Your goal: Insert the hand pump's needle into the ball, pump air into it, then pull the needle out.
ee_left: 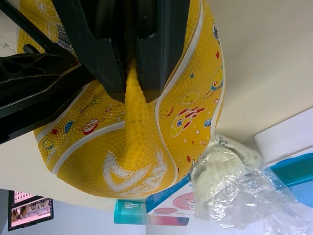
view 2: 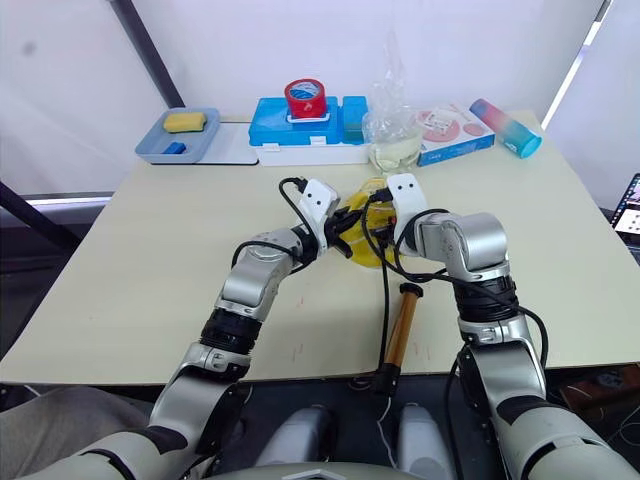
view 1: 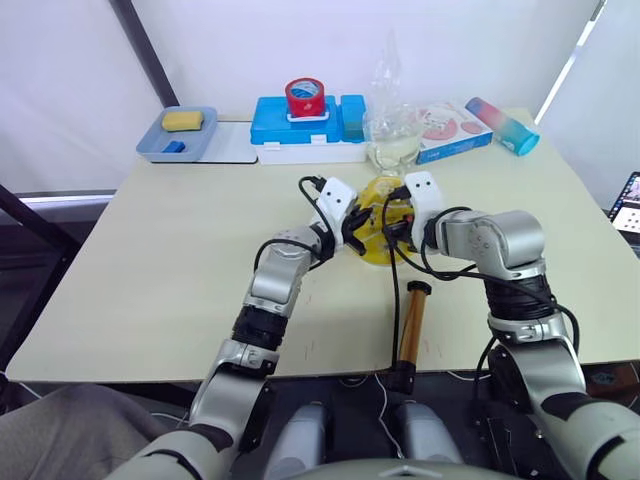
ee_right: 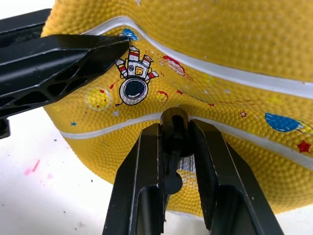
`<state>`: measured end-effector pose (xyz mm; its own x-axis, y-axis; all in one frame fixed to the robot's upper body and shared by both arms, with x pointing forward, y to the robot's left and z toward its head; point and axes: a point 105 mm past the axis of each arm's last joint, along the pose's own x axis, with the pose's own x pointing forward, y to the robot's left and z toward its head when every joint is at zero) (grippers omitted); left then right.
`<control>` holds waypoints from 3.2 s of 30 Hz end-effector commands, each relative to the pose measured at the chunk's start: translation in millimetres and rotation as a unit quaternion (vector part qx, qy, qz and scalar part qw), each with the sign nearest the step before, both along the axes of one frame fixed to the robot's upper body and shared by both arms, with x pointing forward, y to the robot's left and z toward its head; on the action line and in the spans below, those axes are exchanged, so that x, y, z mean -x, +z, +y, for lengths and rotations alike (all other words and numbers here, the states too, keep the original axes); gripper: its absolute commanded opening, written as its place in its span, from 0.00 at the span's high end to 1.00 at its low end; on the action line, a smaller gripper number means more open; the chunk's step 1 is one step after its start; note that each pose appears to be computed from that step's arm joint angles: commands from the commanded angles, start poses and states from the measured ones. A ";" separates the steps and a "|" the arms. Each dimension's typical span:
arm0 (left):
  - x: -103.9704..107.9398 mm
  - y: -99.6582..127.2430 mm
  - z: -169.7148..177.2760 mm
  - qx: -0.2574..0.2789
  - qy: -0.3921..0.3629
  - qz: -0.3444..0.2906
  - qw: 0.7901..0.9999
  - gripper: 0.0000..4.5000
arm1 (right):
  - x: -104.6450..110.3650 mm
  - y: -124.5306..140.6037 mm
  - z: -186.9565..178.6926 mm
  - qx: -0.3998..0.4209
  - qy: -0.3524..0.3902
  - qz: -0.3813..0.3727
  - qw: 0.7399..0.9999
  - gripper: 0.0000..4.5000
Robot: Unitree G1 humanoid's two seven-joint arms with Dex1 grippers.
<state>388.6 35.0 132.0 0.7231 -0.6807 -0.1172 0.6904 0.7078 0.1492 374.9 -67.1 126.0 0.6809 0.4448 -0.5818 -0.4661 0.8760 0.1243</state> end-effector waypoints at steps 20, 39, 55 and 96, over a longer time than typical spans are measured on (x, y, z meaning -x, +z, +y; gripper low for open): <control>18.7 -12.0 -29.1 0.000 -0.069 0.021 0.997 1.00 | 2.2 -62.0 -13.8 0.037 -0.030 0.035 0.998 0.93; 13.1 -13.2 -29.3 -0.007 -0.077 0.015 0.997 1.00 | 21.4 1.3 -28.1 0.030 0.039 -0.099 0.994 0.64; 9.9 -11.5 -28.5 -0.013 -0.078 0.008 0.997 1.00 | 50.9 12.3 -77.0 0.038 0.115 -0.216 0.969 0.01; 9.2 11.8 -38.6 0.014 -0.153 -0.005 0.988 0.42 | 145.6 20.2 -222.8 -0.092 0.297 -0.308 0.899 0.00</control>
<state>385.1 1.5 141.9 0.5092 -0.8550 -0.0985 0.8572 0.4937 0.1464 230.8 -285.1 137.4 0.4471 0.8914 -0.0738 -0.8879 0.4323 -0.1576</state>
